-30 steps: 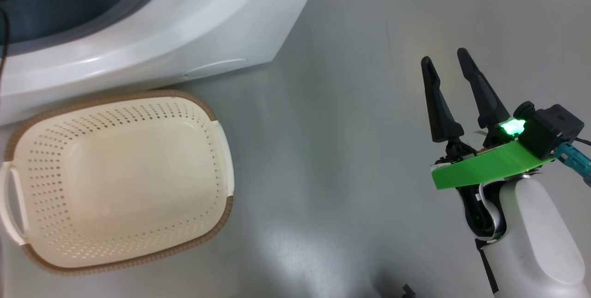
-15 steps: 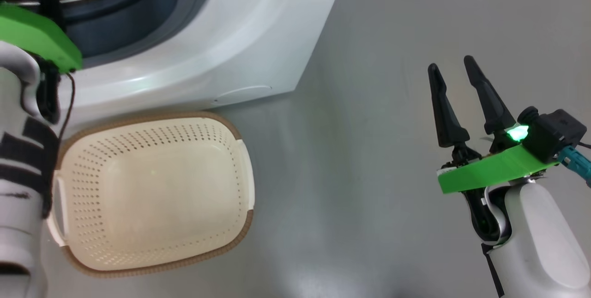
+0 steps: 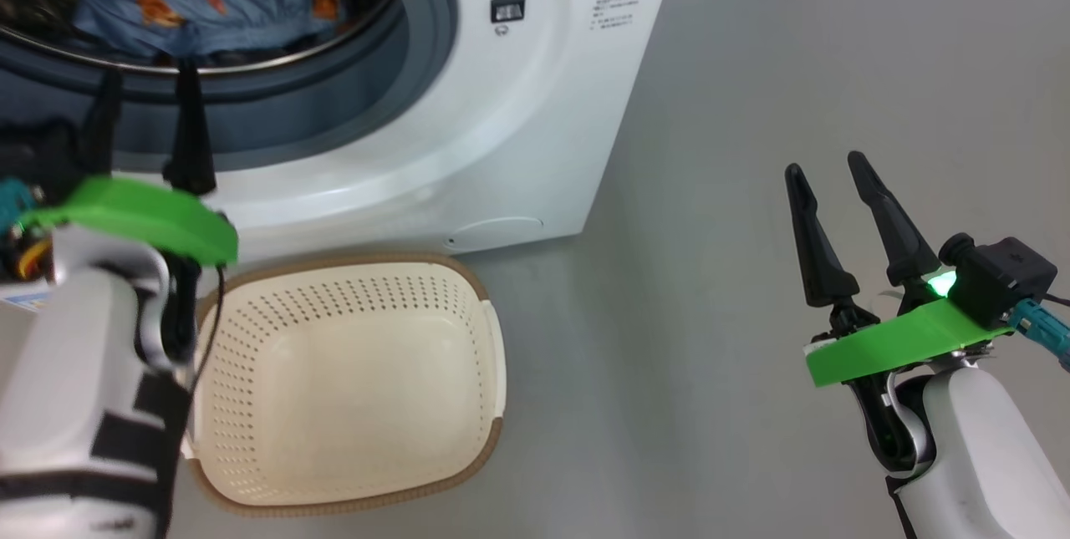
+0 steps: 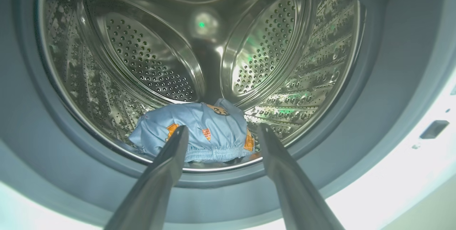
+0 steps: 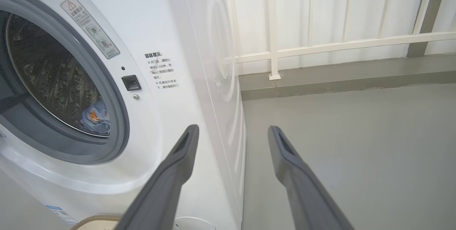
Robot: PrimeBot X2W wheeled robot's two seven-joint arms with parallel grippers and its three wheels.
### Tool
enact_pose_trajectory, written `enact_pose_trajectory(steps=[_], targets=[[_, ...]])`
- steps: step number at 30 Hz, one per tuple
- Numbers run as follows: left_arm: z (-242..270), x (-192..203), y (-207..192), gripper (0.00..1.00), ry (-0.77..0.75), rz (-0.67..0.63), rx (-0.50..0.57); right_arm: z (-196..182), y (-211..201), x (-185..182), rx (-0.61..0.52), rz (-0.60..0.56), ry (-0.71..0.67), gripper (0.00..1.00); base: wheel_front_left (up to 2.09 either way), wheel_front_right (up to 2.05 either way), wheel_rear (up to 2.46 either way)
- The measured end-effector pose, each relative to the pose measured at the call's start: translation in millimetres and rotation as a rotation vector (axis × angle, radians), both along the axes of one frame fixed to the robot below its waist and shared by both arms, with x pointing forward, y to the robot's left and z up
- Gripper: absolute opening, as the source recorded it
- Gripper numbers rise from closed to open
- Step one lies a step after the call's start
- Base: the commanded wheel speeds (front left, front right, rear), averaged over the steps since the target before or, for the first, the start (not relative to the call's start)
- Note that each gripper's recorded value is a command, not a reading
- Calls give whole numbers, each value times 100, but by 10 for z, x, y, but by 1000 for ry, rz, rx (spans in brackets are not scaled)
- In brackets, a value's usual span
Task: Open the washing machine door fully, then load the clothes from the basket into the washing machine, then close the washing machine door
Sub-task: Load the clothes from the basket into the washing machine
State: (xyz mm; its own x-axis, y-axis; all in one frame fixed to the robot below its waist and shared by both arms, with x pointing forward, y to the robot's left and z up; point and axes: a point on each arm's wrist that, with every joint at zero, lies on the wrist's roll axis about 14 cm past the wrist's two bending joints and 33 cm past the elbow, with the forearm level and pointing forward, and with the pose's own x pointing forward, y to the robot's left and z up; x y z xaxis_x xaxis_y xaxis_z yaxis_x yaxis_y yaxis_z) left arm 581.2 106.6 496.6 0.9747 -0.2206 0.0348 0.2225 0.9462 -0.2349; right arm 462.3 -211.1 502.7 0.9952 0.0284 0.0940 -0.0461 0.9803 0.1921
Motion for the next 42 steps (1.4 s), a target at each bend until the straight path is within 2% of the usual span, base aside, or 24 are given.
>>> enact_pose_trajectory(steps=[9, 17, 30, 42], targets=[[185, -594, 225, 100, -62, 50, -4, 205, 120, -102, 8, 33, -45, 100, 0, 0, 0], [116, -1091, 357, 100, -39, 88, 2, 400, 199, -209, 7, 57, -89, 100, 0, 0, 0], [187, -1532, 558, 100, -60, 155, 3, 439, 343, -337, -1, 103, -94, 100, 0, 0, 0], [215, -1673, 534, 100, -69, 155, 3, 414, 337, -441, -16, 111, -83, 100, 0, 0, 0]])
